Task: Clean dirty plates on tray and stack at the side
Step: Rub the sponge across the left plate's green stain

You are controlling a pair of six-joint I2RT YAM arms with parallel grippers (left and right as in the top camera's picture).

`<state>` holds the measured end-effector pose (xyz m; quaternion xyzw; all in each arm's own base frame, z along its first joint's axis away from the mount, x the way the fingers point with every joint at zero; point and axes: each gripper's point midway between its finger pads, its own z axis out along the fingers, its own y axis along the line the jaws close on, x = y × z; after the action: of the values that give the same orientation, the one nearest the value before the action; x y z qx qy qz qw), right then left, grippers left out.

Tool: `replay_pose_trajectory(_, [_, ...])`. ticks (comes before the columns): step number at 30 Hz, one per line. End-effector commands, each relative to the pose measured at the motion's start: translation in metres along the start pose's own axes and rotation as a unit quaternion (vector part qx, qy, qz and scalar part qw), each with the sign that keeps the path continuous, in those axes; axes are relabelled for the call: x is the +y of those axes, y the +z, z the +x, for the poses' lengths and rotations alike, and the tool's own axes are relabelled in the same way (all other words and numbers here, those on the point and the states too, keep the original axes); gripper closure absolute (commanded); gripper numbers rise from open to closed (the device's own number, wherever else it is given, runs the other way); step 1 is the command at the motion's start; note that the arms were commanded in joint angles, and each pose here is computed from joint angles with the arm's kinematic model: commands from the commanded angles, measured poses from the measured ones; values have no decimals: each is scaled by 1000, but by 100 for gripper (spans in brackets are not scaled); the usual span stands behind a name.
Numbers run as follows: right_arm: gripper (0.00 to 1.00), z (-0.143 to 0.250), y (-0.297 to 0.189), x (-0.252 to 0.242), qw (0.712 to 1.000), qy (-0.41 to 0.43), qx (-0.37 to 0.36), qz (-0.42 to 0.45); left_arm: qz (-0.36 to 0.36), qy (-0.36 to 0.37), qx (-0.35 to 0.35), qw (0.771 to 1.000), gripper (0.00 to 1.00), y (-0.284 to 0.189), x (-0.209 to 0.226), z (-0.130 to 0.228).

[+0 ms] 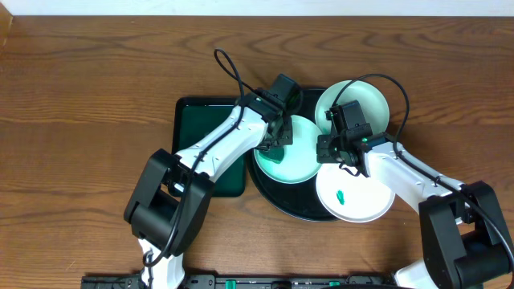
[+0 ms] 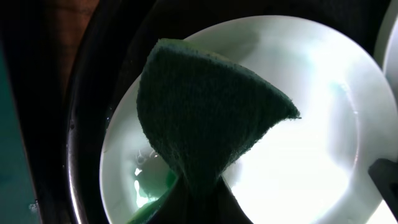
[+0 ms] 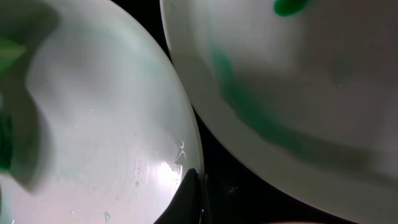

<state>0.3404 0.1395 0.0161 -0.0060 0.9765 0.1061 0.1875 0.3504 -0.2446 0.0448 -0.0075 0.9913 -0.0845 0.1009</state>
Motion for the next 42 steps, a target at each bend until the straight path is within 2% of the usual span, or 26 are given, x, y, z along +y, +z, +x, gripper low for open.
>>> replay_pose_trajectory(1, [99,0,-1,-9,1000,5,-6,21,-26,-5,3,1000,93,13,9,4])
replay_pose_trajectory(11, [99,1,-1,-9,1000,5,-6,21,-43,-17,34,998,93,41,17,16])
replay_pose_trajectory(20, [99,0,-1,-8,1000,4,-7,20,-26,-19,83,996,93,61,13,35])
replay_pose_trajectory(36, [99,0,-1,-8,1000,4,-7,20,105,17,154,982,93,54,-30,56])
replay_pose_trajectory(42, [99,0,-1,-8,1000,4,-8,20,154,24,135,979,92,22,-51,43])
